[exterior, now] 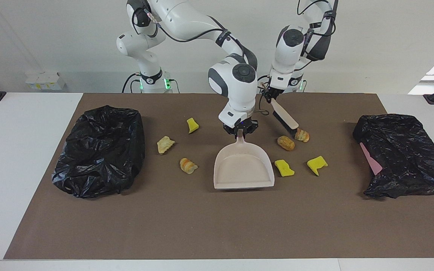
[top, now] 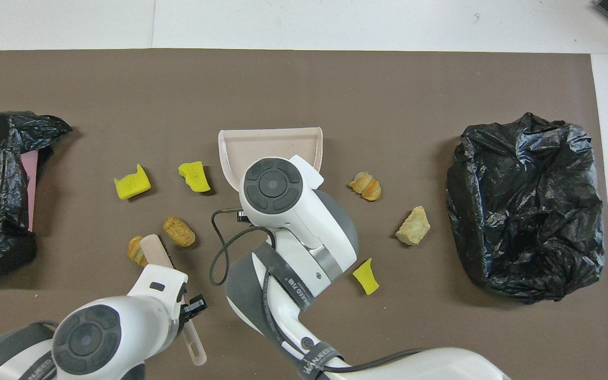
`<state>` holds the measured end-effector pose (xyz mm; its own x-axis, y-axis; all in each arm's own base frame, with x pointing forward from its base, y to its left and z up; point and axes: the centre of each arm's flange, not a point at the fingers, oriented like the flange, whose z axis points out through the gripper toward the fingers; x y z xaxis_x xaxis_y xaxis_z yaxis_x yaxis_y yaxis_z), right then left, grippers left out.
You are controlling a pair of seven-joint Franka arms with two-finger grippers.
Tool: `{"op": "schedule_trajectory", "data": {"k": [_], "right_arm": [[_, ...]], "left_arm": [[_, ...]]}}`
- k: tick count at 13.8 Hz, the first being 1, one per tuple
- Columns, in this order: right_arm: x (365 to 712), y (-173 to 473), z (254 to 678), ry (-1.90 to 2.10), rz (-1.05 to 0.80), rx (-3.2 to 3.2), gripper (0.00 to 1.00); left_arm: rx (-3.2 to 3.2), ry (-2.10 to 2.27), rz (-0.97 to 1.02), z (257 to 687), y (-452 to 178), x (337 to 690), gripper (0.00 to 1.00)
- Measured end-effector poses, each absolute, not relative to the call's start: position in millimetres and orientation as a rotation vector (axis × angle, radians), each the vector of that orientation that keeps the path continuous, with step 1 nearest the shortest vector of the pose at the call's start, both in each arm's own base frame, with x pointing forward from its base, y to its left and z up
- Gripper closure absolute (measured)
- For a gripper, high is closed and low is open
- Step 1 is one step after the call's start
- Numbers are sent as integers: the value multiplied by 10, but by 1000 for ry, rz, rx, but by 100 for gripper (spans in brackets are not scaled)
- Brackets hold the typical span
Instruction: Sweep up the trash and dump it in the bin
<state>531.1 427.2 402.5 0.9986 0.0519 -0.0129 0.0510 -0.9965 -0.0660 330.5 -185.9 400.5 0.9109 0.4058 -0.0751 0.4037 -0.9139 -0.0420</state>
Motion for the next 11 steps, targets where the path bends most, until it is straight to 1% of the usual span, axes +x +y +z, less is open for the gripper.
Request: {"op": "schedule_trajectory", "data": {"k": [3, 6, 8, 11], "right_arm": [[5345, 3918, 4304, -383, -12, -3046, 69], [5323, 3644, 4379, -800, 16, -3031, 69], [5352, 3520, 4343, -1054, 56, -2995, 69], [5415, 3363, 4335, -1494, 102, -2887, 69]], "left_arm": [[-3053, -625, 142, 3995, -1270, 3571, 74], [-3036, -650, 220, 3952, -650, 3674, 74], [-3022, -664, 266, 3928, -544, 3652, 74], [-3025, -656, 296, 3882, -639, 3627, 74]]}}
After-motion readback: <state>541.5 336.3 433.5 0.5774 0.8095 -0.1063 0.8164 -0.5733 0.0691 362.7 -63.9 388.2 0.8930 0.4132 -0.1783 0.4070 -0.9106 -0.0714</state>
